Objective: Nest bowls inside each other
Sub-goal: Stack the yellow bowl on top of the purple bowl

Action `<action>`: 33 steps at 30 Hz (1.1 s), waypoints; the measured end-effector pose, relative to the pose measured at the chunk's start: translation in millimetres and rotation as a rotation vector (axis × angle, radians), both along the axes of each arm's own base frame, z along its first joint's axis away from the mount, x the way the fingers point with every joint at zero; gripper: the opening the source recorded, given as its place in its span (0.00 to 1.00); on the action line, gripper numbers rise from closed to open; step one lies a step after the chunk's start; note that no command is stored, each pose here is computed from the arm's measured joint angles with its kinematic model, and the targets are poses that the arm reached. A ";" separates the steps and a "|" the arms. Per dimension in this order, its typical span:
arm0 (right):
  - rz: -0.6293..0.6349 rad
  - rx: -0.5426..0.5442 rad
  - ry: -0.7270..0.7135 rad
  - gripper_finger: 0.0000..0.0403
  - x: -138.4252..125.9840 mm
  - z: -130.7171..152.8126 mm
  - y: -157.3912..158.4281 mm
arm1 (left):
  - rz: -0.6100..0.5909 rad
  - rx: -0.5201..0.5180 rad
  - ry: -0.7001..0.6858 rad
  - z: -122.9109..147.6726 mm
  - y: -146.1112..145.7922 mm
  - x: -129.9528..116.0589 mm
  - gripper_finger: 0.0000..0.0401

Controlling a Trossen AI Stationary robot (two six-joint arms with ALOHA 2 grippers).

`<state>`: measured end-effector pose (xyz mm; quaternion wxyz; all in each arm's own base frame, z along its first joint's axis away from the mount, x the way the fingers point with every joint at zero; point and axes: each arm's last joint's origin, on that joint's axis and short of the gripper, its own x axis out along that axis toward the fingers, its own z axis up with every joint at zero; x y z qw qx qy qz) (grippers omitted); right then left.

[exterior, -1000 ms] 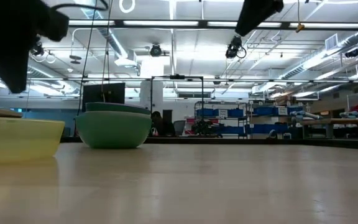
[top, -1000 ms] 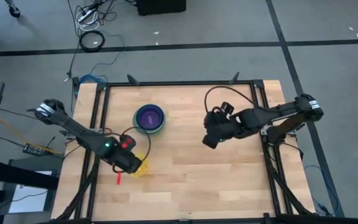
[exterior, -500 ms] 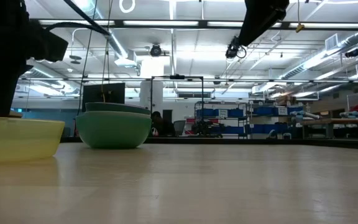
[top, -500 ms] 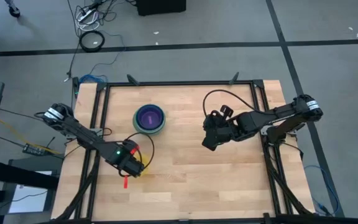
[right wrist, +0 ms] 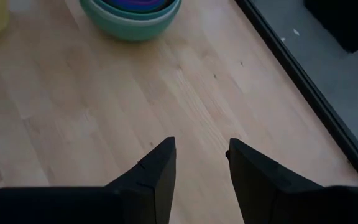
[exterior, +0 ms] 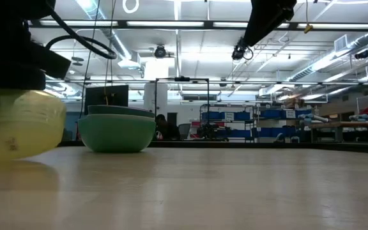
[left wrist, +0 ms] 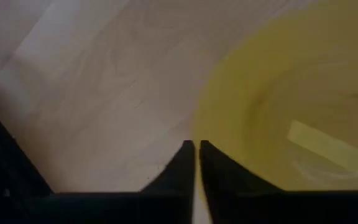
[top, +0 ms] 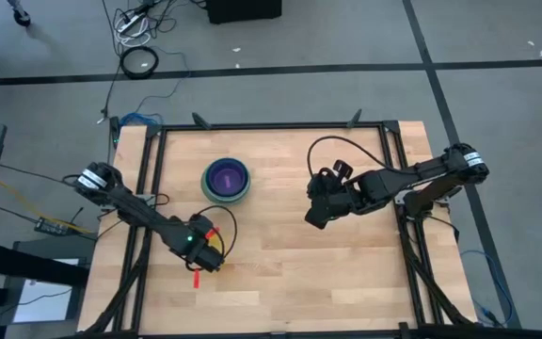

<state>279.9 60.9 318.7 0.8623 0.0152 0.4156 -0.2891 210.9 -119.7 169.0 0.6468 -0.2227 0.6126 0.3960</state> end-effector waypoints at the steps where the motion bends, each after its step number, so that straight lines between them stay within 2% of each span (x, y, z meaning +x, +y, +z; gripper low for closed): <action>1: 0.000 0.000 -0.001 0.33 0.0 0.1 0.0 | -0.001 0.000 -0.007 1.4 0.3 -0.4 0.04; 13: -0.003 -0.004 -0.001 0.33 0.0 0.0 -0.1 | -0.029 0.050 -0.093 14.2 4.6 -2.5 0.01; 20: -0.004 -0.007 -0.002 0.33 0.0 0.2 -0.2 | -0.028 0.031 -0.101 16.8 4.5 -3.1 0.00; 24: -0.004 -0.008 -0.002 0.33 0.1 0.1 -0.2 | -0.033 0.002 -0.138 16.4 2.0 0.8 0.03; 33: -0.005 -0.009 -0.002 0.33 0.1 0.1 -0.2 | -0.022 -0.039 -0.111 16.1 1.0 -0.2 0.12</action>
